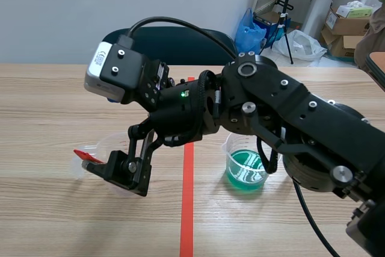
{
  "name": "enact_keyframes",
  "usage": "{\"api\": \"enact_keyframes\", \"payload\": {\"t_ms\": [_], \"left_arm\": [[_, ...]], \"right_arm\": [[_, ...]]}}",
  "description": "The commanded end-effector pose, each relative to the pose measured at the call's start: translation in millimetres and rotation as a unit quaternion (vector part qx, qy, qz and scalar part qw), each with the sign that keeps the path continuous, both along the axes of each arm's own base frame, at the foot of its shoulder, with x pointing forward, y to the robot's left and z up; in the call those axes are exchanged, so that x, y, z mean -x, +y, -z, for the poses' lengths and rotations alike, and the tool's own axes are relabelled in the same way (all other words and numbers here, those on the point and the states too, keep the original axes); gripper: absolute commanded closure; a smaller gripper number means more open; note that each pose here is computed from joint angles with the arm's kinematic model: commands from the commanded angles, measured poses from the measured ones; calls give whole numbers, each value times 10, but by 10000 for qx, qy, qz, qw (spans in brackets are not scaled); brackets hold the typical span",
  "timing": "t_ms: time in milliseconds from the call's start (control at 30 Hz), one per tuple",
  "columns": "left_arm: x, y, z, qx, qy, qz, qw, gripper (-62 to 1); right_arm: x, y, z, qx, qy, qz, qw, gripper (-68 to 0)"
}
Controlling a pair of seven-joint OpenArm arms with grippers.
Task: Do the redox reaction experiment
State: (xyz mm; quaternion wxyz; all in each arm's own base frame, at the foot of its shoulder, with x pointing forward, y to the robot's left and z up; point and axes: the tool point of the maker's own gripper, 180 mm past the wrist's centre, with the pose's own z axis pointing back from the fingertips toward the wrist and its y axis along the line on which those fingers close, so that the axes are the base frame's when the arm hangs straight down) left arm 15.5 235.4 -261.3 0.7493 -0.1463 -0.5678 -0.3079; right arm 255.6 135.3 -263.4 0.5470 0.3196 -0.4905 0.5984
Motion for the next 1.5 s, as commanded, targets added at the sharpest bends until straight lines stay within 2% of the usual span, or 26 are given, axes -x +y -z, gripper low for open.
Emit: {"api": "enact_keyframes", "payload": {"t_ms": [0,200,367,433,567,733,967,1133,1300,1467], "left_arm": [[-25,-5,-60,69,-140,-31,9999,-615],[-27,-6,-62,70,-146,-28,9999,-615],[-39,8,-73,90,-175,-93,9998,-615],[-40,12,-79,105,-192,-144,9997,-615],[-6,-1,-78,145,-208,-319,9992,-615],[1,-151,-87,373,-249,-349,9984,-615],[-90,-456,-185,739,-484,-166,9960,-615],[-185,-652,-233,501,-887,-297,9944,-615],[-266,-786,-238,516,-1024,-458,9923,-615],[-463,-788,-152,236,-1122,-661,9912,-615]], "right_arm": [[43,25,-57,-146,31,-67,9999,-679],[227,2,86,-161,327,-67,9993,-679],[390,-68,-64,-586,306,-147,9977,-679],[431,-134,-129,-661,254,-94,9974,-679],[412,-346,-258,-808,112,343,9961,-679],[349,-661,-481,-1012,-102,967,9901,-679],[307,-1122,-679,-1119,-301,1971,9735,-679],[415,-1384,-774,-1187,-191,2464,9617,-679],[458,-1604,-910,-1368,-99,2954,9455,-679],[453,-1857,-966,-1343,-186,3468,9281,-679]]}}
